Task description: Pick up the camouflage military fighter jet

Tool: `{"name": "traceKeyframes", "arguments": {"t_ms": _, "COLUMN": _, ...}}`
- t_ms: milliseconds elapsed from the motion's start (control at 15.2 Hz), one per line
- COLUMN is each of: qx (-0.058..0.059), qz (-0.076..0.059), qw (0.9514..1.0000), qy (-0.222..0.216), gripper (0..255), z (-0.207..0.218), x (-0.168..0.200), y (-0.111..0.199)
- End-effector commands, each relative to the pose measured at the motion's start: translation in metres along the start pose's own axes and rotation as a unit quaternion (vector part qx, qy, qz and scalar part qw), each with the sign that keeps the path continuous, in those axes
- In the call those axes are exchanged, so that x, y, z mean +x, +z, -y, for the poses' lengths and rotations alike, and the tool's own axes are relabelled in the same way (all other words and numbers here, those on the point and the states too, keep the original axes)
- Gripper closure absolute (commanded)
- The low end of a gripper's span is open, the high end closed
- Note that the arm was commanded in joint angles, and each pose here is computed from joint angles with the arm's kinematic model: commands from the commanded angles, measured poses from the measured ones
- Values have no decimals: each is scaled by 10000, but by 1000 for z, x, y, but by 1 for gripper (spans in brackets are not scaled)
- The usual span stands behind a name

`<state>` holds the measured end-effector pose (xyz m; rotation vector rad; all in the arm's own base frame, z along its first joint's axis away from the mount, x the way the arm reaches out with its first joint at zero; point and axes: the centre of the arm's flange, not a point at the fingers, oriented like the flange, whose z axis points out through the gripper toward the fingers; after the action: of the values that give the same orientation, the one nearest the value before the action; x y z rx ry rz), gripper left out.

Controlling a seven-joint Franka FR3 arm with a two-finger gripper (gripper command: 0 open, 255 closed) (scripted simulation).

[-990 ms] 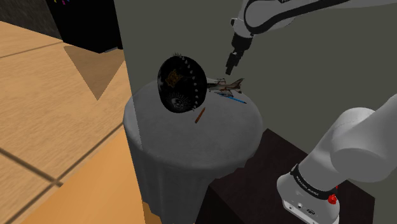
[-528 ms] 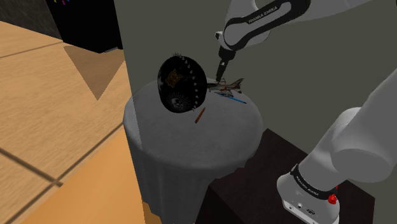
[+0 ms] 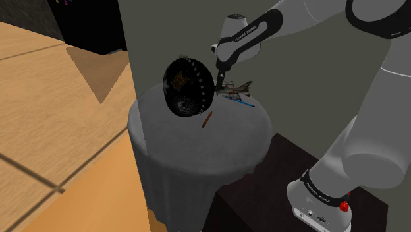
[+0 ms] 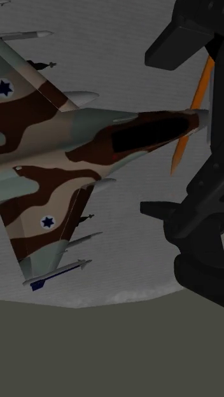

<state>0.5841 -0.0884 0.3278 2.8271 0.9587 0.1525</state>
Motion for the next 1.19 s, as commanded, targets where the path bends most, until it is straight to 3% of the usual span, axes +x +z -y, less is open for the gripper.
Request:
{"name": "traceKeyframes", "arguments": {"t_ms": 0, "qx": -6, "qz": -3, "qw": 10000, "qy": -18, "gripper": 0, "z": 1, "x": 0, "y": 10}}
{"name": "traceKeyframes", "arguments": {"t_ms": 396, "qx": -6, "qz": -3, "qw": 10000, "qy": -18, "gripper": 0, "z": 4, "x": -1, "y": 28}}
{"name": "traceKeyframes", "arguments": {"t_ms": 462, "qx": -6, "qz": -3, "qw": 10000, "qy": -18, "gripper": 255, "z": 4, "x": -1, "y": 28}}
{"name": "traceKeyframes", "arguments": {"t_ms": 1122, "qx": -6, "qz": -3, "qw": 10000, "qy": -18, "gripper": 255, "z": 3, "x": -1, "y": 23}}
